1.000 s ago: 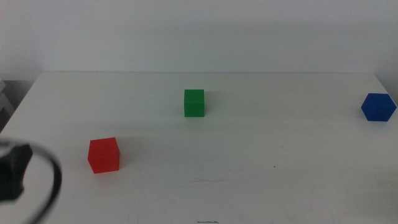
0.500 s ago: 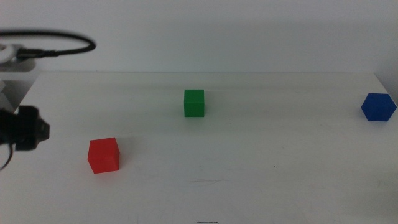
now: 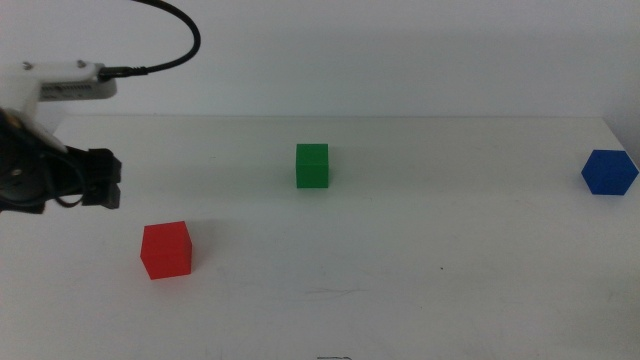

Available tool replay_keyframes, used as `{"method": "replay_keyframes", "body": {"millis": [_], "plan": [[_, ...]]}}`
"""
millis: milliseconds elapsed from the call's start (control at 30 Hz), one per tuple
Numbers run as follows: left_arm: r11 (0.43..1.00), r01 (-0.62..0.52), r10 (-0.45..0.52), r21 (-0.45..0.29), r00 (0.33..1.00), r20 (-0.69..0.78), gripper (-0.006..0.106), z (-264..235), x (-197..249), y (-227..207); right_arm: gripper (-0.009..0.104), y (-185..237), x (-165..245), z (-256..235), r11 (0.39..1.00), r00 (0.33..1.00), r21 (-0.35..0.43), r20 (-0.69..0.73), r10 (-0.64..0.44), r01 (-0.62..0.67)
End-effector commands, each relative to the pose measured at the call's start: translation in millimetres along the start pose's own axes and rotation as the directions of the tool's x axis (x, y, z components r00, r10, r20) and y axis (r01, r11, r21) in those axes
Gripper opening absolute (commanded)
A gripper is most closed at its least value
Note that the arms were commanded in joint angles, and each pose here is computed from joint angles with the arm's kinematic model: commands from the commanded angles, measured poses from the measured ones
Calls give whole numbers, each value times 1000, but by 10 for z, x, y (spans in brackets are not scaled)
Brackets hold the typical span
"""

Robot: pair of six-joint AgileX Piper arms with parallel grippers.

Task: Stack red cubes first, then green, then blue cubes in a specific spot.

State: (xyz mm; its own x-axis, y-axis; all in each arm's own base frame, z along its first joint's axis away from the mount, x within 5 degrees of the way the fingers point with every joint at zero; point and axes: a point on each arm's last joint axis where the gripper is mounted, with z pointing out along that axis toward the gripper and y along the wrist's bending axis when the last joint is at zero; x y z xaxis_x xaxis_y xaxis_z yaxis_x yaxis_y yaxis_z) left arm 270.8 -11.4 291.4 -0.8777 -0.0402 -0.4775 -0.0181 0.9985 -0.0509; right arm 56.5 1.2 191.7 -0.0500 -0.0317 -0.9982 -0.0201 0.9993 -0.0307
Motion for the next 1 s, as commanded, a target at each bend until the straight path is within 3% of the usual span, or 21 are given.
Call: {"method": "replay_keyframes", "body": {"millis": [0, 67, 300, 833, 967], "plan": [[998, 54, -55, 20, 996, 64, 90, -54, -143, -27, 94, -7, -156, -31, 1000, 993, 8, 117, -17, 17], [997, 76, -78, 34, 996, 35, 90, 17, -158, -113, 94, -7, -156, -31, 1000, 993, 8, 117, -17, 17], [995, 84, -85, -62, 996, -7, 90, 302, -258, -454, 94, -7, -156, -31, 1000, 993, 8, 117, -17, 17], [993, 99, -112, -68, 971, -210, 89, 1066, -256, -666, 94, -7, -156, -31, 1000, 993, 8, 117, -17, 17], [993, 95, -107, -67, 971, -212, 82, 1136, -253, -672, 94, -7, -156, -31, 1000, 993, 8, 117, -17, 17]]}}
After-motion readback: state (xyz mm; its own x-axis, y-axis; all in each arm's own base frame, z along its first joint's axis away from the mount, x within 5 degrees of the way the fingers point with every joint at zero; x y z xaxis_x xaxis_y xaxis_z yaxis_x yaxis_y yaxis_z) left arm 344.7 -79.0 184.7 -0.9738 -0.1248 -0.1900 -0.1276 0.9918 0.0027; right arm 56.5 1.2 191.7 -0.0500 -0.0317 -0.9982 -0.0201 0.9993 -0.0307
